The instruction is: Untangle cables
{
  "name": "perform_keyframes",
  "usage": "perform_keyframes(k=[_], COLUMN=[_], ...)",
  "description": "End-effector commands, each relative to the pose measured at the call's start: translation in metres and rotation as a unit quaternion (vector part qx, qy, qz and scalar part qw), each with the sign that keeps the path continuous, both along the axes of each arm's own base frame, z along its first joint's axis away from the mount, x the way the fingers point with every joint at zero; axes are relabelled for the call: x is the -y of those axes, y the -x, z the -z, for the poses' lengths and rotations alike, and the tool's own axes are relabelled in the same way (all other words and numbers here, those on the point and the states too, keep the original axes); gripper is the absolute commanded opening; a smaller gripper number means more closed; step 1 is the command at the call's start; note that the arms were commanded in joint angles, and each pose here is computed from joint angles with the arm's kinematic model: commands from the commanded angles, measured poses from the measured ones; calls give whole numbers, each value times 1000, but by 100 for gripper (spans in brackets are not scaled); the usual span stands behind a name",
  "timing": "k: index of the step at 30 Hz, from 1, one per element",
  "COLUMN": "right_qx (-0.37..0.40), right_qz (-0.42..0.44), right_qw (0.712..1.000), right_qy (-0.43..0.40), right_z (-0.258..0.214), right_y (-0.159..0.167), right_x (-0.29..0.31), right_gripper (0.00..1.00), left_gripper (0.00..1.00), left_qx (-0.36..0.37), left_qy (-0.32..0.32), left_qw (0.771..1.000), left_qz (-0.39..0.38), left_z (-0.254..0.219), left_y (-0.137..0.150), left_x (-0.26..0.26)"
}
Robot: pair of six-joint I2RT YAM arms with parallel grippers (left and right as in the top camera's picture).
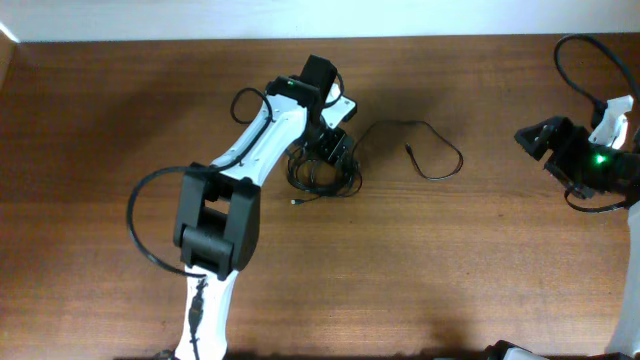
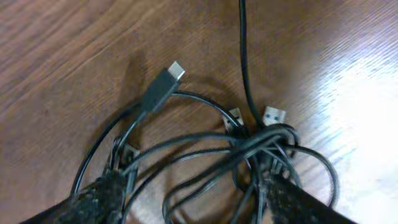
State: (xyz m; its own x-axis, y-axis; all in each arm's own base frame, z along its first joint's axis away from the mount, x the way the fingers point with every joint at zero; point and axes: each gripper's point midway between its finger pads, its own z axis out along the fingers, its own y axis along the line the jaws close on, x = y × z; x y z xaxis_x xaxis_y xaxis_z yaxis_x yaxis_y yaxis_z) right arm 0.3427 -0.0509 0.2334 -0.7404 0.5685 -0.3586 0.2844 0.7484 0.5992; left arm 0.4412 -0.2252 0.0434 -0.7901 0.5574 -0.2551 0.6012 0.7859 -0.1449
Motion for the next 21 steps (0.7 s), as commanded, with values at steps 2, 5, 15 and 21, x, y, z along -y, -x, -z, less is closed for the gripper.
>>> perform_keyframes(k=[2, 5, 15, 21], right_qx=[13, 13, 12, 36], right_qz=[-6, -7, -8, -87], right_qw=[1000, 1000, 1000, 996], right_qy=[15, 16, 13, -3], right_z=[-9, -8, -8, -17], right_y=[1, 2, 2, -7], right_x=[-1, -1, -3, -55], right_gripper=[89, 89, 89, 88], left_gripper=[63, 55, 0, 0], left_qx=[-7, -20, -25, -19], left_qy=[5, 0, 1, 101], left_qw=[1000, 1000, 1000, 994], left_qz=[16, 16, 0, -30], left_z=[14, 26, 25, -114], left_y=[0, 2, 0, 4], left_x=[2, 1, 8, 32])
